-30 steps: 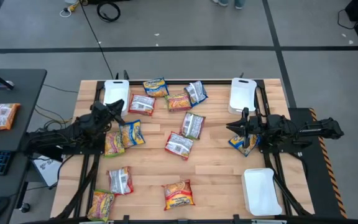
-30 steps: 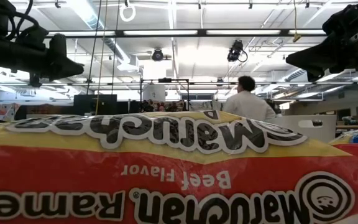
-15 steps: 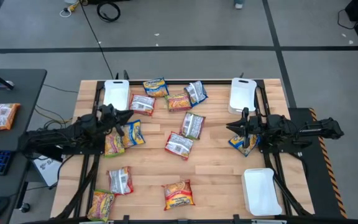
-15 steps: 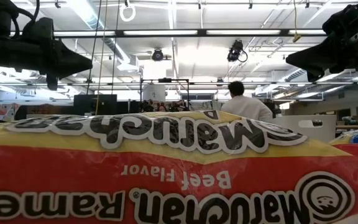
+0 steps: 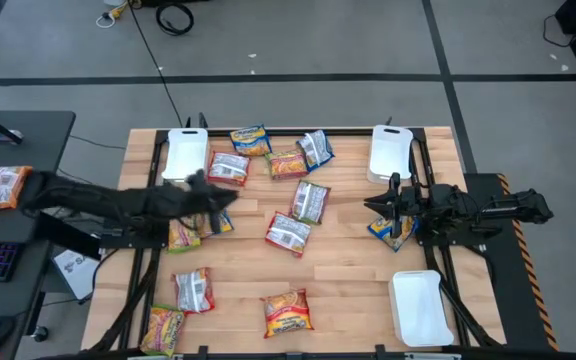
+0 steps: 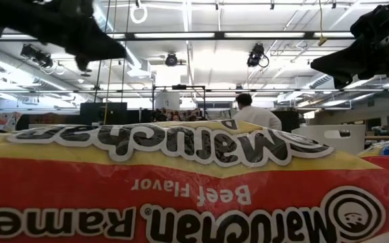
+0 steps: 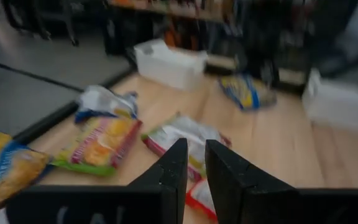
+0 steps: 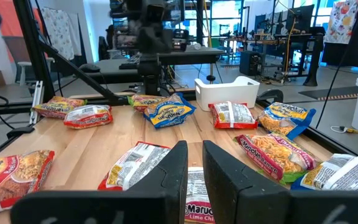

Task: Sort Maruchan noodles
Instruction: Put the blue noodle pack into the top left white bin

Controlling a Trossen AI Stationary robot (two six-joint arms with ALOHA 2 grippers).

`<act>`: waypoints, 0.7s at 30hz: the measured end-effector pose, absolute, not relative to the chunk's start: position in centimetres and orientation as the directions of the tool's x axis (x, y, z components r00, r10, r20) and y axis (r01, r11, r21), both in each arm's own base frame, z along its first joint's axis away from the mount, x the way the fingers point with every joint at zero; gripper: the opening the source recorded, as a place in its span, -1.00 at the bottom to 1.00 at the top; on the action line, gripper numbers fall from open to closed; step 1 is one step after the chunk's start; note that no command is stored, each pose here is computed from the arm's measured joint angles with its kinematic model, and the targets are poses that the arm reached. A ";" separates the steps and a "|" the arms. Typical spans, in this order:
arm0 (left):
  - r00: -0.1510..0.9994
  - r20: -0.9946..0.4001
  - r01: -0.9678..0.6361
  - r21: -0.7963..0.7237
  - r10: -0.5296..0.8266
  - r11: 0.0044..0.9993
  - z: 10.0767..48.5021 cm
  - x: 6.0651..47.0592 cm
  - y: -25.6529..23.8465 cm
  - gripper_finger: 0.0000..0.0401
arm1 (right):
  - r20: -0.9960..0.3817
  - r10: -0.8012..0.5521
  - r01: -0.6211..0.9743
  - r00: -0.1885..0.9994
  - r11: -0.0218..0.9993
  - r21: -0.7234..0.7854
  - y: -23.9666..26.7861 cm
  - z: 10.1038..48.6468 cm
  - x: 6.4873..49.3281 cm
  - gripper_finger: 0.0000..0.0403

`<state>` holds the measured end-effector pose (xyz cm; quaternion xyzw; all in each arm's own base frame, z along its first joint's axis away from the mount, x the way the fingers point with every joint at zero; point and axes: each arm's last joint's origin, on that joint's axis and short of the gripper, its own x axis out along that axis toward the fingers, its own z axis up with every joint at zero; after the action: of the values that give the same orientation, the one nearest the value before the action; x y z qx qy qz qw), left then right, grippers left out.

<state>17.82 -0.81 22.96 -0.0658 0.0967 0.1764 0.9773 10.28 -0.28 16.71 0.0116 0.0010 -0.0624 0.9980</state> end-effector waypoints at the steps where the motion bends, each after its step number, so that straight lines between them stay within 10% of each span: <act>1: 0.913 -0.251 -0.347 -0.070 0.321 0.935 23.0 18.7 -1.2 -0.69 | -0.004 -0.125 0.125 0.992 0.992 0.023 -0.3 16.7 10.3 -0.72; 11: 0.559 -0.788 -0.284 0.111 0.259 0.952 23.3 25.9 -3.0 -0.25 | -0.003 -0.125 0.125 0.992 0.992 0.023 -0.3 16.7 10.3 -0.72; 21: 0.220 -0.965 -0.145 0.111 0.141 0.983 20.7 30.8 -2.9 0.31 | -0.004 -0.125 0.125 0.992 0.992 0.023 -0.3 16.7 10.3 -0.72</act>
<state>30.79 -2.94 20.69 -0.0014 0.6178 0.0915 0.7810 10.28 -0.28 16.70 0.0116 0.0010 -0.0625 0.9980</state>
